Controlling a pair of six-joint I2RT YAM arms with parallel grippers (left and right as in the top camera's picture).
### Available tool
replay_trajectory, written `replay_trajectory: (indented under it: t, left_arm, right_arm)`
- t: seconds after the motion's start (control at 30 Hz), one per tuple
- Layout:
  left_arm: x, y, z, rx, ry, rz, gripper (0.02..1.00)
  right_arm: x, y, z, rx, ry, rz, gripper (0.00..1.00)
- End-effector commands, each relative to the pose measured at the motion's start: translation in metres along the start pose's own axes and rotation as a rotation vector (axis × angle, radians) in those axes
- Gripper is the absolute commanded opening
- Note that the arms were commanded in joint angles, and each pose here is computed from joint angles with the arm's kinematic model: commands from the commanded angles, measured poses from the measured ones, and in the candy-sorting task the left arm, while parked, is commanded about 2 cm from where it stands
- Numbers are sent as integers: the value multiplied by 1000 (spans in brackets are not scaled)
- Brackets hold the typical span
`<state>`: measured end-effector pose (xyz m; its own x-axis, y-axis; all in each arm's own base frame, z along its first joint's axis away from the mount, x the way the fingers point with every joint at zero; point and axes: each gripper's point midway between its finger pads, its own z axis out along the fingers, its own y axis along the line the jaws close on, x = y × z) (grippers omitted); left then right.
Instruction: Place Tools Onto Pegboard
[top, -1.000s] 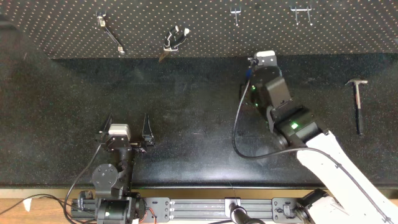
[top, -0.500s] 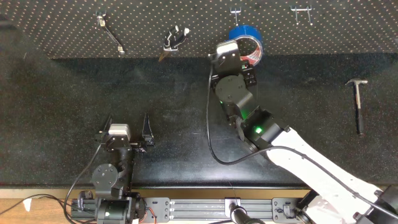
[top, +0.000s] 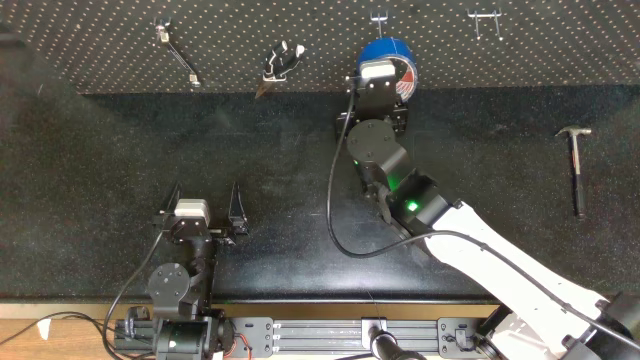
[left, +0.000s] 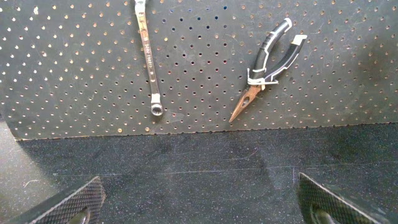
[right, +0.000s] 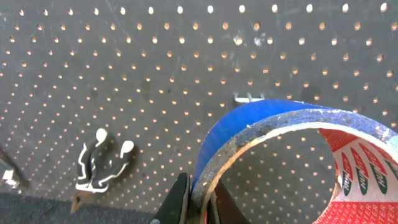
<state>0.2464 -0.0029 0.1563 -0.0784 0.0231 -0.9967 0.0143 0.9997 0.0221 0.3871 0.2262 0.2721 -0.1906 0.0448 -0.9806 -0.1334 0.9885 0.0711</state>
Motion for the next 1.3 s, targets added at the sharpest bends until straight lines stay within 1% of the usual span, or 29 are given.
replay_trajectory:
  t: [0.03, 0.13, 0.23, 0.27, 0.3, 0.37, 0.43, 0.47, 0.5, 0.53, 0.77, 0.9, 1.03, 1.17, 1.3]
  left_arm:
    - [1, -2, 0, 13, 1, 9, 996]
    - [1, -2, 0, 13, 1, 9, 996]
    - [1, -2, 0, 13, 1, 9, 996]
    - [1, -2, 0, 13, 1, 9, 996]
    - [1, -2, 0, 13, 1, 9, 993]
    - [1, -2, 0, 13, 1, 9, 996]
    - [1, -2, 0, 13, 1, 9, 996]
    - [1, -2, 0, 13, 1, 9, 996]
    - [1, -2, 0, 13, 1, 9, 993]
    - [1, -2, 0, 13, 1, 9, 996]
    - [1, -2, 0, 13, 1, 9, 993]
    - [1, -2, 0, 13, 1, 9, 996]
    - [1, -2, 0, 13, 1, 9, 996]
    - [1, -2, 0, 13, 1, 9, 996]
    - [1, -2, 0, 13, 1, 9, 996]
  right_arm:
    - [-29, -13, -23, -7, -19, 46, 73]
    - [-27, -19, -20, 9, -14, 15, 73]
    - [-17, -18, -6, 22, -7, 11, 73]
    - [-14, -15, 0, 21, -10, 10, 73]
    - [-11, -12, 6, 18, -21, -19, 73]
    - [-12, -6, 13, 11, -48, -40, 73]
    - [-11, -3, 15, -2, -52, -49, 73]
    - [-9, 0, 18, -8, -57, -69, 73]
    - [-9, 3, 24, -8, -75, -118, 73]
    - [-9, 5, 27, -9, -90, -142, 75]
    - [7, 16, 51, 4, -145, -296, 73]
    - [9, 13, 59, 32, -170, -385, 71]
    - [13, 13, 61, 34, -168, -393, 73]
    - [20, -1, 71, 66, -147, -400, 73]
    - [23, -4, 73, 72, -139, -403, 75]
